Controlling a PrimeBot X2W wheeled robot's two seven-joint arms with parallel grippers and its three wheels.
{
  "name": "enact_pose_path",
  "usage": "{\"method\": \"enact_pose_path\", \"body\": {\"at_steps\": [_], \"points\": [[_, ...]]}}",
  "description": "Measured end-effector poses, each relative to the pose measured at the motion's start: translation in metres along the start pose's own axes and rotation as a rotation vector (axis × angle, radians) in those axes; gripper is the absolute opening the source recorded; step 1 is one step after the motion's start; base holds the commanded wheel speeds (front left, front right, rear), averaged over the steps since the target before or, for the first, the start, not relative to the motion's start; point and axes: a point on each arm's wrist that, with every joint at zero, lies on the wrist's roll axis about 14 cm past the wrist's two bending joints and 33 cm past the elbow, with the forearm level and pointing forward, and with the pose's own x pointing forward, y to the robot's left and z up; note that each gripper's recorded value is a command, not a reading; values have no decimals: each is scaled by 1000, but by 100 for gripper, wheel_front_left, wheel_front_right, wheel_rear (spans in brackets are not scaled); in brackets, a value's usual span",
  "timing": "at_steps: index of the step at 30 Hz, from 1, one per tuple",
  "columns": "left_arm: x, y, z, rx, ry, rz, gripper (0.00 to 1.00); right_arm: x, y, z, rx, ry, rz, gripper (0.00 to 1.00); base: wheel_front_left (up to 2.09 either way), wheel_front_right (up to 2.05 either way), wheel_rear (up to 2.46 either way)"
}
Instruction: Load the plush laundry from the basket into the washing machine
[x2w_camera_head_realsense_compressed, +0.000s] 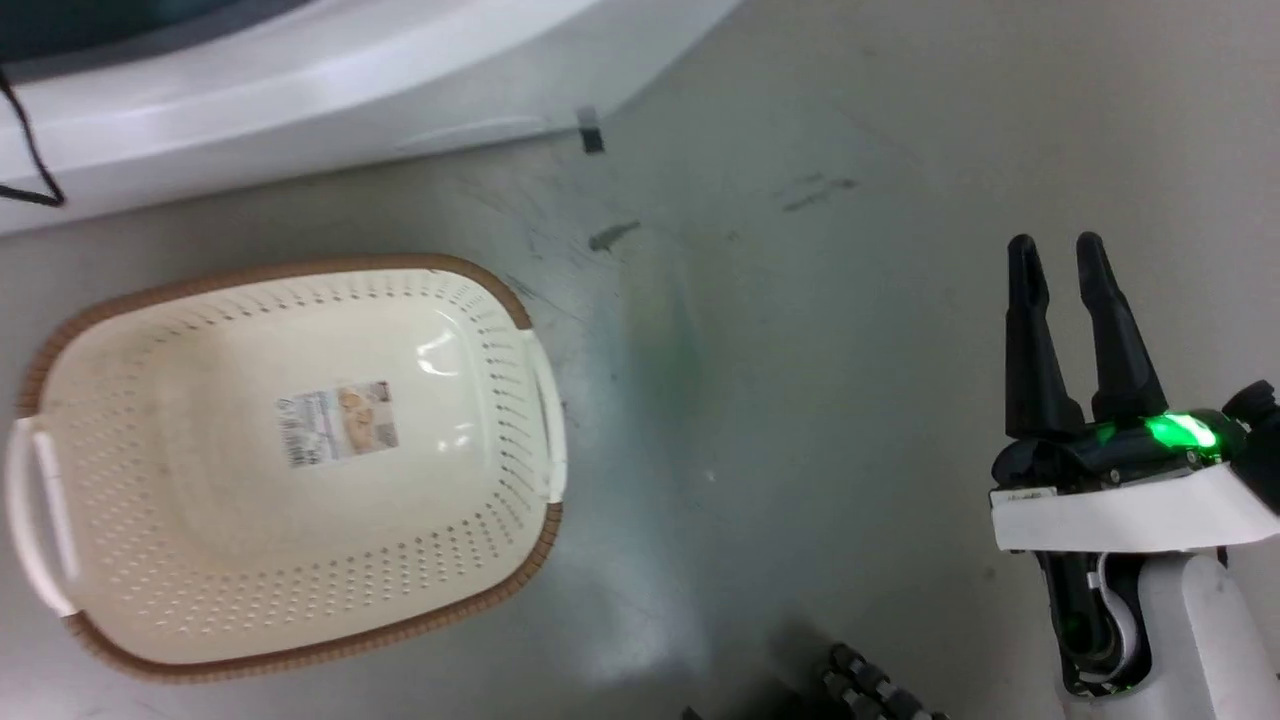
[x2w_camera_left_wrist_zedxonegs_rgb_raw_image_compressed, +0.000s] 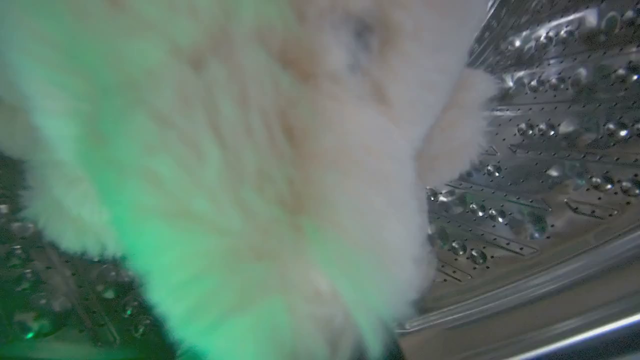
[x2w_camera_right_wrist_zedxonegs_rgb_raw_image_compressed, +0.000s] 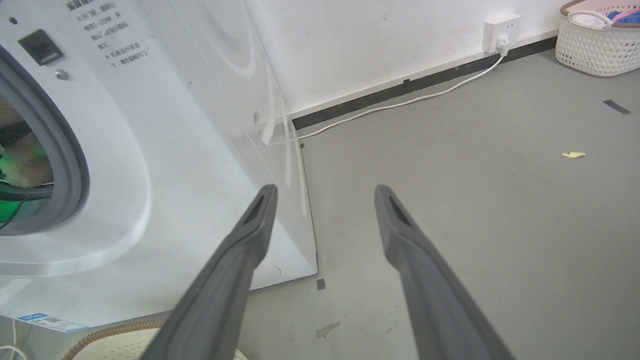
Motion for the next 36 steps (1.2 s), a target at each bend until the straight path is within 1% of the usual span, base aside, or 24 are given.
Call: {"method": "enact_pose_path", "body": {"at_steps": [6, 10, 11, 12, 18, 23, 29, 34, 36], "points": [[20, -13, -45, 41, 148, -28, 0, -3, -11, -7, -25, 25, -30, 100, 0, 0, 0], [21, -18, -51, 39, 162, -39, 0, -3, -14, -7, -19, 25, -41, 100, 0, 0, 0], [21, -18, -51, 40, 162, -39, 11, -3, -14, -6, -18, 23, -42, 100, 0, 0, 0], [20, -18, -51, 40, 160, -40, 100, -3, -14, -5, -17, 21, -41, 100, 0, 0, 0], [13, -18, -28, 43, 85, -41, 100, -4, -10, 9, -20, -17, -29, 100, 0, 0, 0], [-7, -28, -2, -20, -8, -51, 100, -7, -6, 32, -39, -75, -12, 100, 0, 0, 0], [-53, -38, 20, -24, -81, -69, 100, -22, 6, 61, -56, -146, 23, 100, 0, 0, 0], [-104, -57, 41, -59, -137, -101, 100, -44, 15, 83, -66, -200, 53, 100, 0, 0, 0], [-128, -62, 52, -89, -173, -105, 100, -51, 21, 92, -66, -227, 72, 100, 0, 0, 0]]}}
